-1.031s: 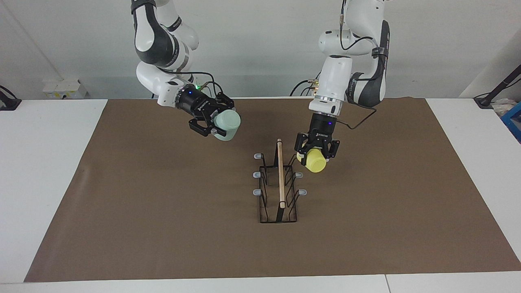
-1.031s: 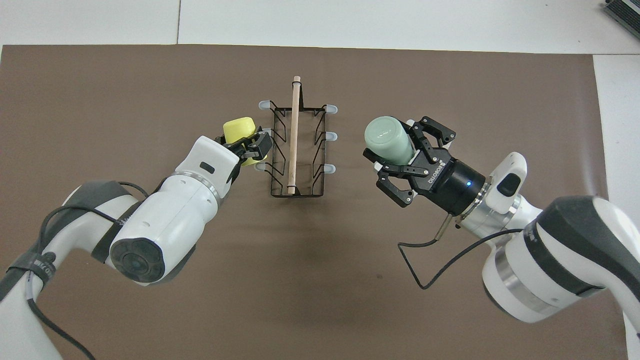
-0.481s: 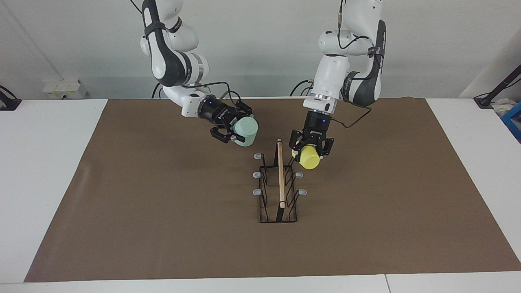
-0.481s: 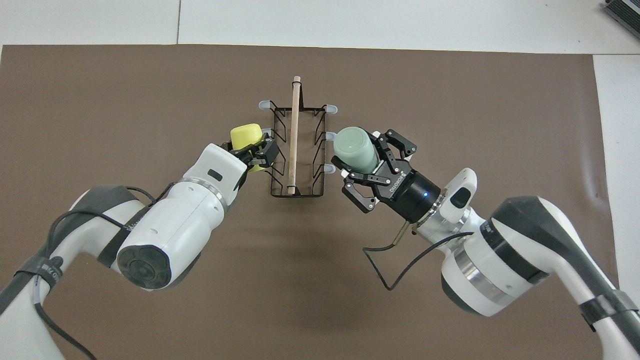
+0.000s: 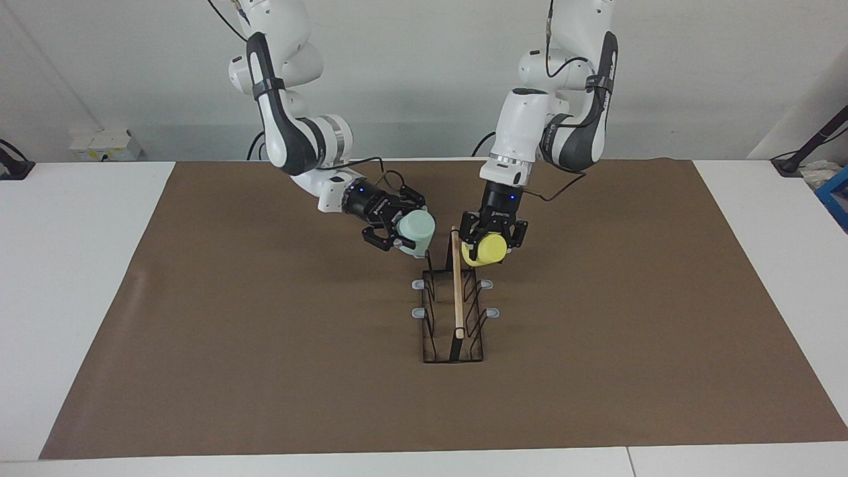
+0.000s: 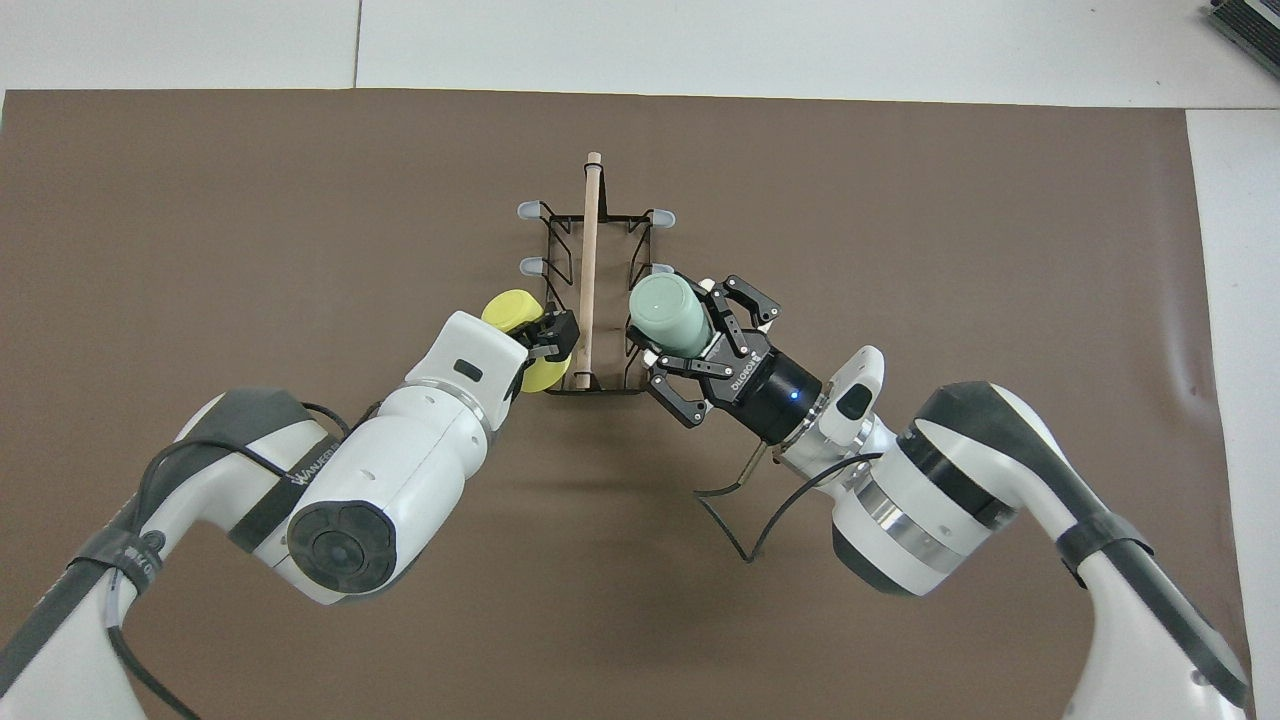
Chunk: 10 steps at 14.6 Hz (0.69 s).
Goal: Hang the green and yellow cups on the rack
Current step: 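Hang the yellow cup on a rack peg with the left gripper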
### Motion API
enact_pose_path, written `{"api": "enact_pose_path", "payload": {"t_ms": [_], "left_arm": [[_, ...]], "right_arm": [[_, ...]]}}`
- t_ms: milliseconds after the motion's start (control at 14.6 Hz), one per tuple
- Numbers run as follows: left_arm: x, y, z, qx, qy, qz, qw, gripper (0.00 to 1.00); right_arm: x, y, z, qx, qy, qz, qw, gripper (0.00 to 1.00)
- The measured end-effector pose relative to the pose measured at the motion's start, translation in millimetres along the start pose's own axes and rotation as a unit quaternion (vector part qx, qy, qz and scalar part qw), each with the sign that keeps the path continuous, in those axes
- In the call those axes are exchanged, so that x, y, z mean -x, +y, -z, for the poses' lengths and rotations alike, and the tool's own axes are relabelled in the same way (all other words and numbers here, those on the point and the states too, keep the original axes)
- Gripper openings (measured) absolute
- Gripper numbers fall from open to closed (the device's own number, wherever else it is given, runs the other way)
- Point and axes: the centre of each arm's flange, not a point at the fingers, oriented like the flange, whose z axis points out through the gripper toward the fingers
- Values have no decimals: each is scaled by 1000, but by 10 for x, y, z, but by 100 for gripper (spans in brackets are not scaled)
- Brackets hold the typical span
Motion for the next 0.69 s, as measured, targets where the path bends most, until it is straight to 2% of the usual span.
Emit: {"api": "enact_pose_path", "payload": {"t_ms": [69, 206, 275, 687], "left_arm": [[-5, -4, 7, -2, 0, 0, 1000, 70], [11, -18, 1, -19, -7, -1, 1000, 93], [12, -20, -1, -33, -13, -3, 999, 100], [-274, 87, 108, -74, -10, 1, 997, 100]], "right_arm": [[125, 8, -10, -4, 2, 2, 1000, 68], [306, 28, -9, -6, -1, 4, 1000, 68], [339, 29, -9, -6, -3, 4, 1000, 68], [373, -4, -18, -9, -6, 2, 1000, 68]]}}
